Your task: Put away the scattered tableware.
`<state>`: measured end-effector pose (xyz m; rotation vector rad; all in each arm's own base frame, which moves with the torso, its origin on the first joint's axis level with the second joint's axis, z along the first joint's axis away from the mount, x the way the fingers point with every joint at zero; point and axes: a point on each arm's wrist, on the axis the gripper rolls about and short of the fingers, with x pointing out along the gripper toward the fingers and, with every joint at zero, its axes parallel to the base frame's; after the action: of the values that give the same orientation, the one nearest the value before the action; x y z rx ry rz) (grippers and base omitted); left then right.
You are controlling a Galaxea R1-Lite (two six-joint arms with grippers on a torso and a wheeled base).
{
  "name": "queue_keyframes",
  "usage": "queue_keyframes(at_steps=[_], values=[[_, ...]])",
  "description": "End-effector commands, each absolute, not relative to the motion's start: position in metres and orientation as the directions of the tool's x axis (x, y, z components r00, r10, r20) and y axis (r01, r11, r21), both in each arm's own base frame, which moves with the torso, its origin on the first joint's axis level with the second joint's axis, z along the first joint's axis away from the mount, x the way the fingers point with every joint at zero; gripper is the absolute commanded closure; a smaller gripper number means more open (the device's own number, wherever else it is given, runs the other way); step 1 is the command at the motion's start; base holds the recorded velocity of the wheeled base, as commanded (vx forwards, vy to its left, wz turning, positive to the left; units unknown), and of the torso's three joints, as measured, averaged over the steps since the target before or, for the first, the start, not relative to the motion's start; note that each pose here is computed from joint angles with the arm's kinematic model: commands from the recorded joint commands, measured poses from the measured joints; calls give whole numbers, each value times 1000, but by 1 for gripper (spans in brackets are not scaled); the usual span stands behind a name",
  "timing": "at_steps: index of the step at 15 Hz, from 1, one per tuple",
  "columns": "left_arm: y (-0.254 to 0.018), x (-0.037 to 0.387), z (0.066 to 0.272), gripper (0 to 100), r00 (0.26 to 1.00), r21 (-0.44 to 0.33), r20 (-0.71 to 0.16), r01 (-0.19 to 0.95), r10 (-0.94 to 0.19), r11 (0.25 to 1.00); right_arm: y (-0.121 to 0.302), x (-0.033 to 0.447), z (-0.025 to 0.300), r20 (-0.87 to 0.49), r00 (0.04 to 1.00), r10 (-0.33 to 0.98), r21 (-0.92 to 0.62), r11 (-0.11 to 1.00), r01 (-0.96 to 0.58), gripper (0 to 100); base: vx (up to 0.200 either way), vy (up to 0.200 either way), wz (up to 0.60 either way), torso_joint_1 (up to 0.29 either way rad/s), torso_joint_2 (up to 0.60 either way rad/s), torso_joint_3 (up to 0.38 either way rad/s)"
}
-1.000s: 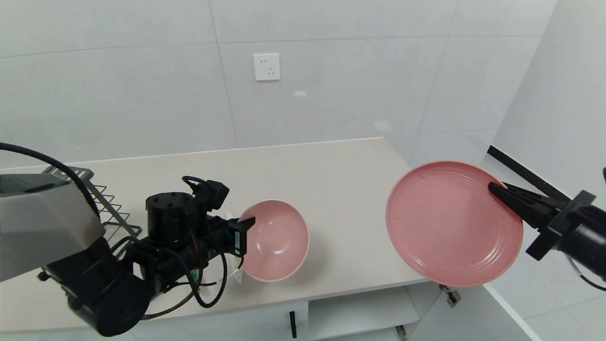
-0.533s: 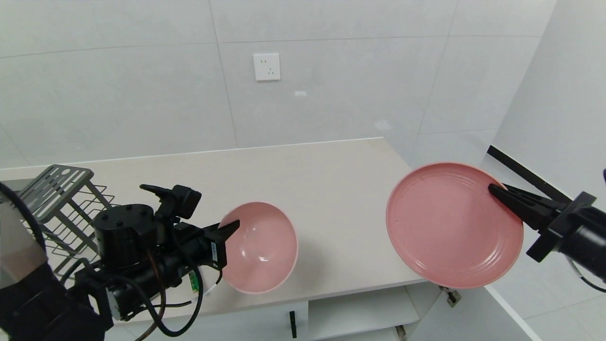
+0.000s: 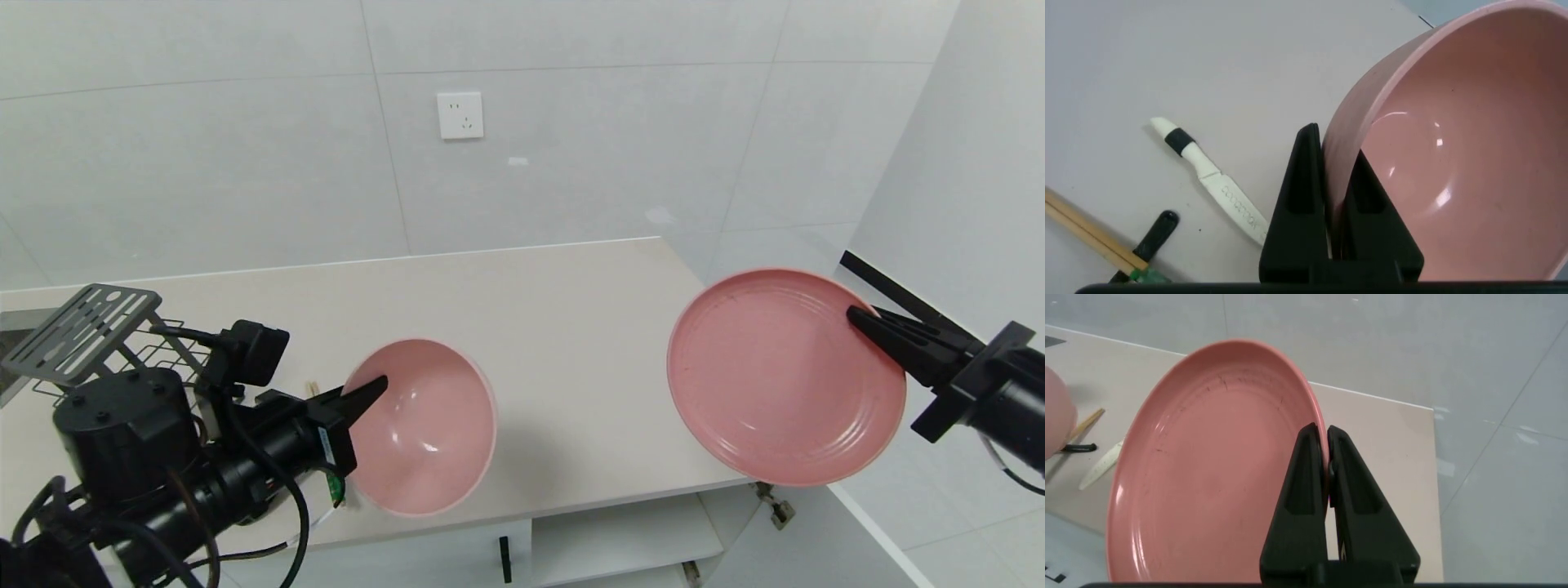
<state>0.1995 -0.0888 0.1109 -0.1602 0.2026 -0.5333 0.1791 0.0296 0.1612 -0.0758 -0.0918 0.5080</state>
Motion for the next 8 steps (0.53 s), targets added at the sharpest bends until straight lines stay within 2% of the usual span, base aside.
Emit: queue_keyframes(at_steps=[1, 4, 7, 8], values=[[-87, 190, 119, 100, 841, -201, -97, 507, -532, 838, 31, 181, 166, 93, 863, 496, -102, 867, -488, 100, 0, 0, 0, 0, 0, 0], [-81, 174, 111, 100, 845, -191, -90, 505, -527, 842, 40, 181, 181, 193, 797, 572, -96, 819, -565, 100, 0, 0, 0, 0, 0, 0], [-80, 170, 110, 100, 873, -172, -83, 463, -481, 870, 46, 181, 186, 233, 756, 612, -82, 787, -611, 100, 0, 0, 0, 0, 0, 0], [-83, 168, 112, 100, 865, -171, -73, 480, -497, 860, 48, 184, 184, 227, 755, 615, -16, 777, -629, 100, 0, 0, 0, 0, 0, 0]])
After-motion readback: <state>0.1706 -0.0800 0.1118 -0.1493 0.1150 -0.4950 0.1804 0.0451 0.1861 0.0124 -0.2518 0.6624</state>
